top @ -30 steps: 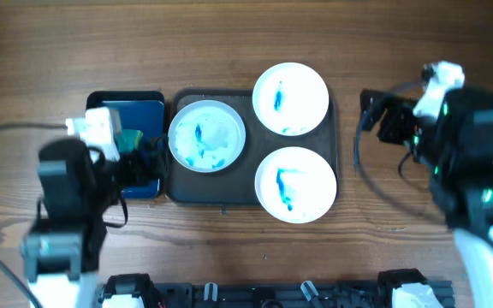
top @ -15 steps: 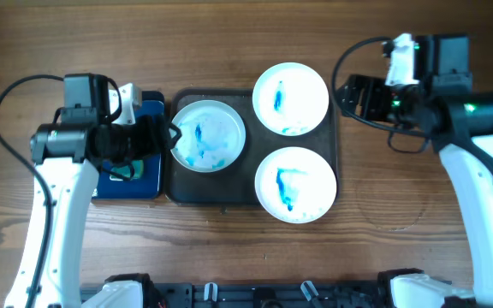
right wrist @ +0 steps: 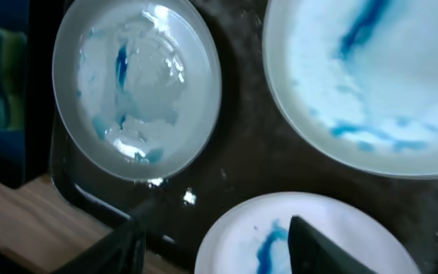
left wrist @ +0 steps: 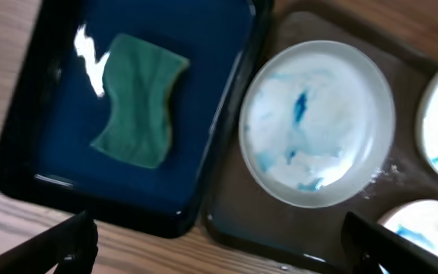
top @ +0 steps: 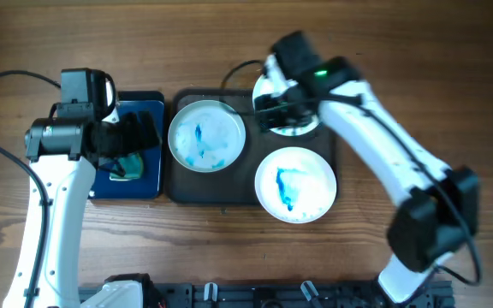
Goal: Clean dirty plates on tray and stack at the side
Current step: 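Move the right gripper to the rim of the left white plate, then grasp the green sponge with the left gripper and lift it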
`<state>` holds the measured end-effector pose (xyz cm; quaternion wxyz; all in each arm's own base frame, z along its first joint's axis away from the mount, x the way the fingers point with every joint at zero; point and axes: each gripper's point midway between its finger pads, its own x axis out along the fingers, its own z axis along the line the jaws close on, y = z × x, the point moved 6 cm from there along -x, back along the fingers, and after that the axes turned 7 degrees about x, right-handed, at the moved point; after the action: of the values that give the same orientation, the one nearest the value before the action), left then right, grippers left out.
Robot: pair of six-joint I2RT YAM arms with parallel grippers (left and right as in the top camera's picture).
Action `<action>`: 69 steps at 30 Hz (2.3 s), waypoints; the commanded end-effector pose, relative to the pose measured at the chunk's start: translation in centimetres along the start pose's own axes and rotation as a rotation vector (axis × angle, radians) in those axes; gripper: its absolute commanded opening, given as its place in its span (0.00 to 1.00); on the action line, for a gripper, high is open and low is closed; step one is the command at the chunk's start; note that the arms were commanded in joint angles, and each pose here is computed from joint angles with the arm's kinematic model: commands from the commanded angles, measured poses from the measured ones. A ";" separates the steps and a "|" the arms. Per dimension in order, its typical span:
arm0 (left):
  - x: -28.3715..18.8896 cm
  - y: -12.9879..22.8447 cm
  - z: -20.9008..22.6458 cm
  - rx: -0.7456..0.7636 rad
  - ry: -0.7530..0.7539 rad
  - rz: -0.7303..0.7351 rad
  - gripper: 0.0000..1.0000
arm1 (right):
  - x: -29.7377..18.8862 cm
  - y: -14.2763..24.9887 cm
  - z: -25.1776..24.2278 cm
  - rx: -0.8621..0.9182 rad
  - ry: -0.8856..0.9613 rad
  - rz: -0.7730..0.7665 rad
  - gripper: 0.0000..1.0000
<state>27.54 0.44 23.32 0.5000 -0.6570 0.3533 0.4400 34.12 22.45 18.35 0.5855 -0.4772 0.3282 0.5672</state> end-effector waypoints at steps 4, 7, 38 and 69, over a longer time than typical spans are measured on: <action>0.9 -0.7 1.5 0.020 -0.045 0.032 0.96 | 7.2 0.4 1.8 -0.026 0.047 0.074 0.43; 1.8 -0.8 2.2 -0.002 -0.057 0.061 0.96 | 9.6 0.8 2.1 -0.039 0.054 0.099 0.37; 8.3 -1.9 4.6 0.002 -0.136 0.193 0.98 | 14.3 0.1 0.3 0.167 0.165 0.048 0.04; 18.2 0.5 6.2 0.023 -0.185 0.385 0.04 | 14.4 -0.2 0.6 0.165 0.140 0.034 0.04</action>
<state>32.83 5.80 6.05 0.4512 -0.5372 0.4226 0.5738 36.12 28.11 6.47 0.5940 -0.4590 0.4126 0.5160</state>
